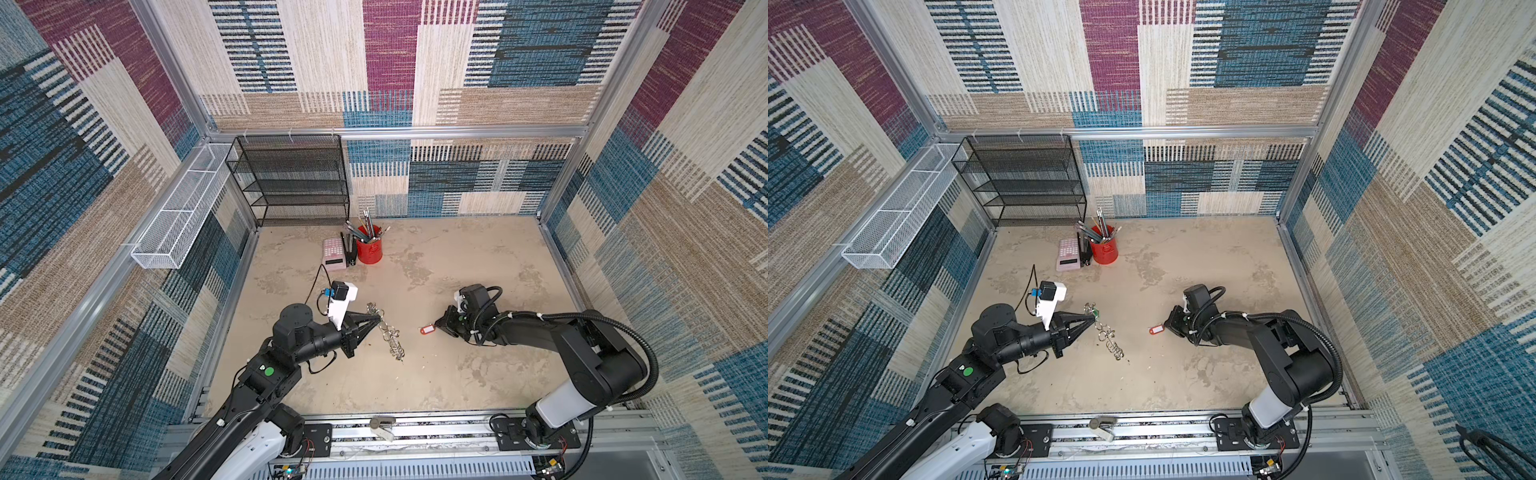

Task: Put the keys on the keyring
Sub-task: 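Close the right gripper on the red-tagged key's ring, then lift the red-tagged key with the right gripper toward the plate held by the left gripper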

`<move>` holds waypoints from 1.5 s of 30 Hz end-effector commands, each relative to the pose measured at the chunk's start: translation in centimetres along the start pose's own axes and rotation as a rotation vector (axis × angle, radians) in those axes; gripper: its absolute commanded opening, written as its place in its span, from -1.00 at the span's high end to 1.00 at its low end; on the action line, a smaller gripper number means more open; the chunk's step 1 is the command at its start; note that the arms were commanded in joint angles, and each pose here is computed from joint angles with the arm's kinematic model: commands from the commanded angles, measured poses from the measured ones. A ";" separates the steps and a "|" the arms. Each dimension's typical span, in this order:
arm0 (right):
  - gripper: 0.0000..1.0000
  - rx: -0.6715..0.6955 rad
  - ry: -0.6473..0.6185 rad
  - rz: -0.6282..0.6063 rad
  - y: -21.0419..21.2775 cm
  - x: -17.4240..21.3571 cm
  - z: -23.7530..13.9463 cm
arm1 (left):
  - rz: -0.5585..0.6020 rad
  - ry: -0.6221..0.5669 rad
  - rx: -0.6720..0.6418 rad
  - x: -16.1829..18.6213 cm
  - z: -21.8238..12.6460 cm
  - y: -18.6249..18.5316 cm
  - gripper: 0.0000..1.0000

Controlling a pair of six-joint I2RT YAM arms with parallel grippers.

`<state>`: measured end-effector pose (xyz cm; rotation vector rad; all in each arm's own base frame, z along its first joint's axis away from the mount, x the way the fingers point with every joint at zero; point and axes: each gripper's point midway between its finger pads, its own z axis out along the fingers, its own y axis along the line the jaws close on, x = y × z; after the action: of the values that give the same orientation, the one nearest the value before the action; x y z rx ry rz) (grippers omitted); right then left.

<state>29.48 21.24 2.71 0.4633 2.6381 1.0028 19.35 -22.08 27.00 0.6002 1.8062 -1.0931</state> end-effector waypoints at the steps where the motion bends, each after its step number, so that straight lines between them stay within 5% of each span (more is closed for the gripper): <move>1: 0.88 -0.021 -0.065 -0.024 0.8 -1.1 -0.7 | 0.038 -0.030 0.019 -0.9 -0.1 -0.5 1.00; 4: 1.00 -0.084 -0.137 -0.114 3.0 -2.4 -2.1 | 0.044 -0.021 0.008 -0.8 0.0 -0.3 1.00; 9: 1.00 -0.338 -0.317 -0.455 10.4 -3.5 -7.7 | 0.085 0.018 -0.007 -0.9 0.1 -0.2 1.00; 18: 1.00 -0.793 -0.309 -0.920 17.7 3.4 -16.4 | 0.185 0.130 0.005 -1.8 1.1 -0.5 1.00; 28: 1.00 -0.911 -0.207 -1.057 21.7 7.0 -19.2 | 0.239 0.219 0.017 -2.1 2.4 -0.4 1.00; 45: 1.00 -0.814 -0.216 -1.115 23.9 7.4 -17.6 | 0.182 0.306 0.064 -1.6 4.3 -1.9 1.00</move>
<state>20.58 30.53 30.33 -0.9068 1.5935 1.3209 20.83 -26.37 27.84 0.9867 1.9417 -0.9565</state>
